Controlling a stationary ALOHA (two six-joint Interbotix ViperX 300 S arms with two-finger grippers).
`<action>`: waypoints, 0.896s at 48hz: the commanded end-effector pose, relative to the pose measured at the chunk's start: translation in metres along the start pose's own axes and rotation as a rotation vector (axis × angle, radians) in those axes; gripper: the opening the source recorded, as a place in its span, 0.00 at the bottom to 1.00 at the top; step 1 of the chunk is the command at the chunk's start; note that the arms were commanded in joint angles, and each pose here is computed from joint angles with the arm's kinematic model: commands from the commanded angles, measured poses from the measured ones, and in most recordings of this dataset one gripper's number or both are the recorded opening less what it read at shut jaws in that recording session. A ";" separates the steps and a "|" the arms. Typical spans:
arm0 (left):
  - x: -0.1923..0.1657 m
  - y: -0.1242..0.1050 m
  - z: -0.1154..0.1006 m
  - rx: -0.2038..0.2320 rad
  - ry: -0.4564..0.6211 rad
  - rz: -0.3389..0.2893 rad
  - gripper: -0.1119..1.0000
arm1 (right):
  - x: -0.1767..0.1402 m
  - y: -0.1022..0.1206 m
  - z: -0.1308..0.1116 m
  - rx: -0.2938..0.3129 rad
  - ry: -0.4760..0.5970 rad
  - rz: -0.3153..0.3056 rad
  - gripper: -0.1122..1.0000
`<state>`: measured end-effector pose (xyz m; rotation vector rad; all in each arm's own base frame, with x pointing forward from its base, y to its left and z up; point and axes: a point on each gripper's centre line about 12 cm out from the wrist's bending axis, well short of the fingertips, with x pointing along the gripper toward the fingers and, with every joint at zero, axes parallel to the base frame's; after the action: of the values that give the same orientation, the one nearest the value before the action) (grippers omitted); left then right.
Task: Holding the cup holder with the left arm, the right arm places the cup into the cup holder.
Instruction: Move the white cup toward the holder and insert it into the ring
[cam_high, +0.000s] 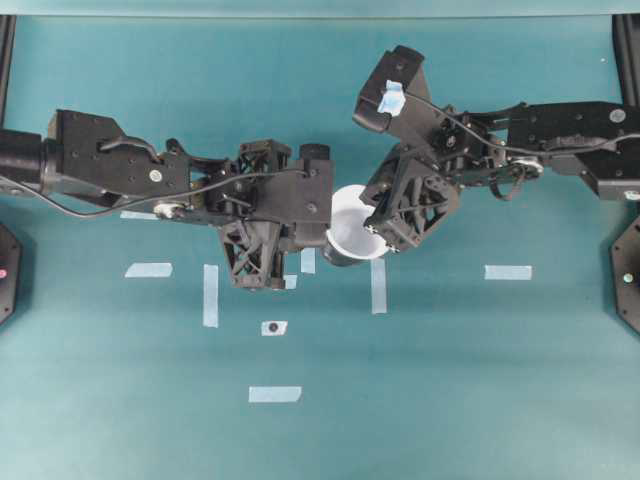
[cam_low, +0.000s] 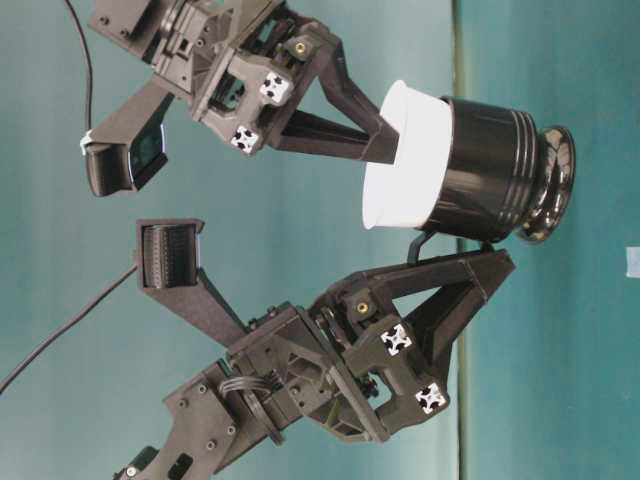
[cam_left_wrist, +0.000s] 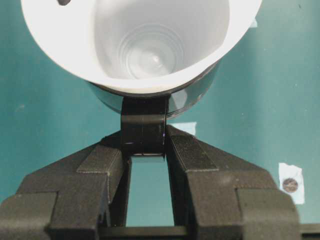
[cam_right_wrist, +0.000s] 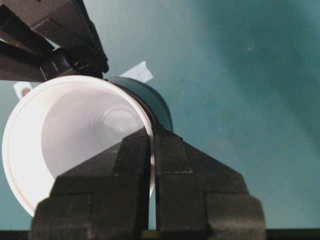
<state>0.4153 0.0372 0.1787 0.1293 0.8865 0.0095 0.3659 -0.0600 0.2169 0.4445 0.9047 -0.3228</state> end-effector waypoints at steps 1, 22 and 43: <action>-0.009 0.003 0.013 0.001 -0.050 0.010 0.32 | -0.010 0.007 0.013 -0.006 -0.046 0.022 0.12; -0.010 0.002 0.015 0.004 -0.064 0.011 0.32 | -0.010 0.010 0.013 0.001 -0.044 0.031 0.40; -0.009 0.002 0.012 0.004 -0.059 0.010 0.32 | -0.028 0.019 0.018 -0.003 -0.086 0.060 0.94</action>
<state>0.4172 0.0373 0.1805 0.1321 0.8682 0.0109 0.3685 -0.0515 0.2307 0.4481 0.8718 -0.2954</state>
